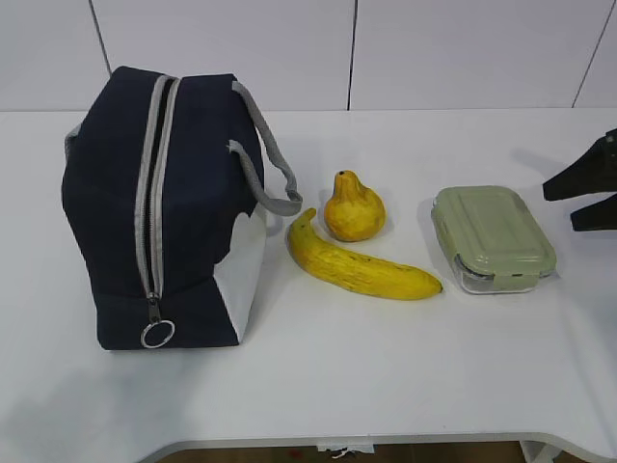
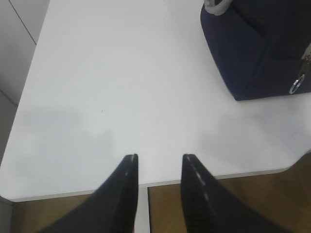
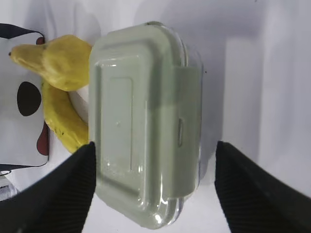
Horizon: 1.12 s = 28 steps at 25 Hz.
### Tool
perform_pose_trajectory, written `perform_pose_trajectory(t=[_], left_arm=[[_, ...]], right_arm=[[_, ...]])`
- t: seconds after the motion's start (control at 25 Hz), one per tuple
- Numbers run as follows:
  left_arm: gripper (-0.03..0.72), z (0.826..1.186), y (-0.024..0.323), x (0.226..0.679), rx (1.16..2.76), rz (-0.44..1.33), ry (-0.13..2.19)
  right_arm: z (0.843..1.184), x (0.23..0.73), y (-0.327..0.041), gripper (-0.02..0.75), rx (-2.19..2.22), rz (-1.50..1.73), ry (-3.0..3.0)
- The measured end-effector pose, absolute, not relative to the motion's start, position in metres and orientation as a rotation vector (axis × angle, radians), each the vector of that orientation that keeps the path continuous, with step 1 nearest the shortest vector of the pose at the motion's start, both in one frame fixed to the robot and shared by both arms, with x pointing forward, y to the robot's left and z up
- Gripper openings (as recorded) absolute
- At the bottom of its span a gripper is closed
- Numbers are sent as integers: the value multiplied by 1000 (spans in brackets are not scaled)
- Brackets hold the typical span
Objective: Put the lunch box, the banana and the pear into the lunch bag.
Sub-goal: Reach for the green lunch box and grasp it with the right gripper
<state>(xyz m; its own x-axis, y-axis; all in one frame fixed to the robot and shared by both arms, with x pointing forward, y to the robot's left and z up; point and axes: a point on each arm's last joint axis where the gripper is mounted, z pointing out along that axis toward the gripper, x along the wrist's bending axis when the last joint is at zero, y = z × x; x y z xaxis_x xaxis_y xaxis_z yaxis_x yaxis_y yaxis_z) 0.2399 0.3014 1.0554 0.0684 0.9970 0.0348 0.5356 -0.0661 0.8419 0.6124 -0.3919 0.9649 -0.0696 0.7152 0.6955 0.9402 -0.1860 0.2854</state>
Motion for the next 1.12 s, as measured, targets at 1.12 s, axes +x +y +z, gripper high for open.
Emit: perform_pose_trajectory(t=[1.12], left_arm=[[240,1055,301,240,1683,882,1542]], right_arm=[[920,627,-390,583,-1861,-1204,-1671]])
